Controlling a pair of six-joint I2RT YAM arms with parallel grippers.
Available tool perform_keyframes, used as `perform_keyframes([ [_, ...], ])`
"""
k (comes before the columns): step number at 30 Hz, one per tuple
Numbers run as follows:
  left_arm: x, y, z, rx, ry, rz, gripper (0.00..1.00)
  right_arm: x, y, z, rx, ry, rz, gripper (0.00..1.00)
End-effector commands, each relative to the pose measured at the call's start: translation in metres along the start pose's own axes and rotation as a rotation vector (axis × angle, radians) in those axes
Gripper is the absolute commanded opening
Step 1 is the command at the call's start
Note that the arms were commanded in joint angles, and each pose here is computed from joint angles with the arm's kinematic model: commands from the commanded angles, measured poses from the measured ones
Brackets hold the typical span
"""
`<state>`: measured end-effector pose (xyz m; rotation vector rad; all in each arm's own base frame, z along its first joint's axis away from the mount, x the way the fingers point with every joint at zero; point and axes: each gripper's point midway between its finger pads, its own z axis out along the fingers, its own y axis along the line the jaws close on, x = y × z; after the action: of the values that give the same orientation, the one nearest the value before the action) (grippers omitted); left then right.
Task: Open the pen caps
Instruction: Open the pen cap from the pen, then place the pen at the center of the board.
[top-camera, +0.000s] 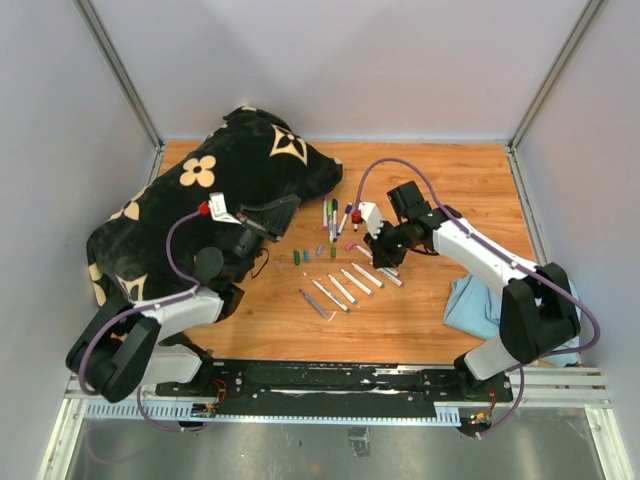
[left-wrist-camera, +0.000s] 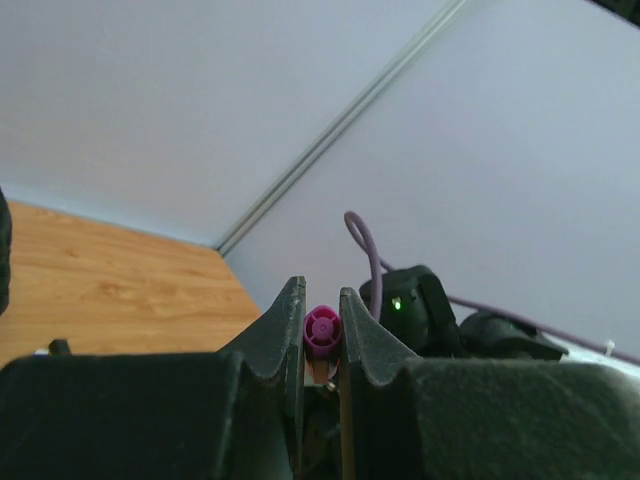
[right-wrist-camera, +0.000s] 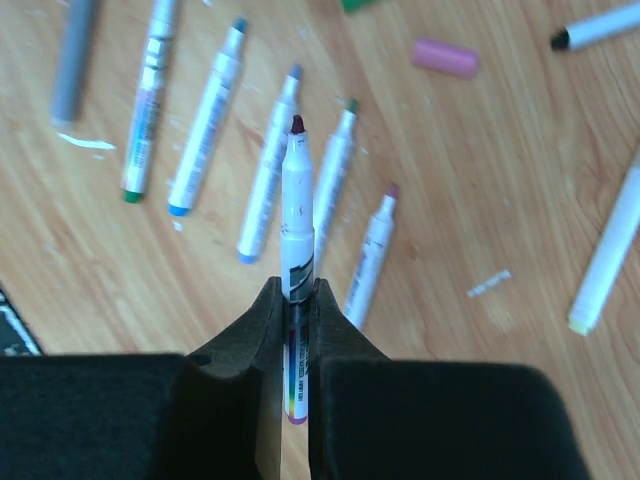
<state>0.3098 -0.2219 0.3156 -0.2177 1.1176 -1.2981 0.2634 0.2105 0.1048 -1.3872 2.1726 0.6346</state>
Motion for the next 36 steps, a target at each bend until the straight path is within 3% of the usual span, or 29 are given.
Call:
perform_keyframes([
  [1,0.027,0.011,-0.029,-0.043,0.175,0.085,0.0,0.04,-0.044,-0.006,0.188,0.198,0.03,0.05],
  [9,0.052,0.014,-0.073,-0.051,0.321,0.069,0.0,0.077,-0.077,-0.006,0.265,0.324,0.154,0.1],
  [20,0.052,0.02,-0.11,-0.088,0.305,0.039,0.0,0.091,-0.077,0.007,0.207,0.358,0.206,0.14],
  [36,0.064,0.018,-0.12,-0.094,0.329,0.008,0.0,0.095,-0.076,0.013,0.186,0.372,0.222,0.21],
])
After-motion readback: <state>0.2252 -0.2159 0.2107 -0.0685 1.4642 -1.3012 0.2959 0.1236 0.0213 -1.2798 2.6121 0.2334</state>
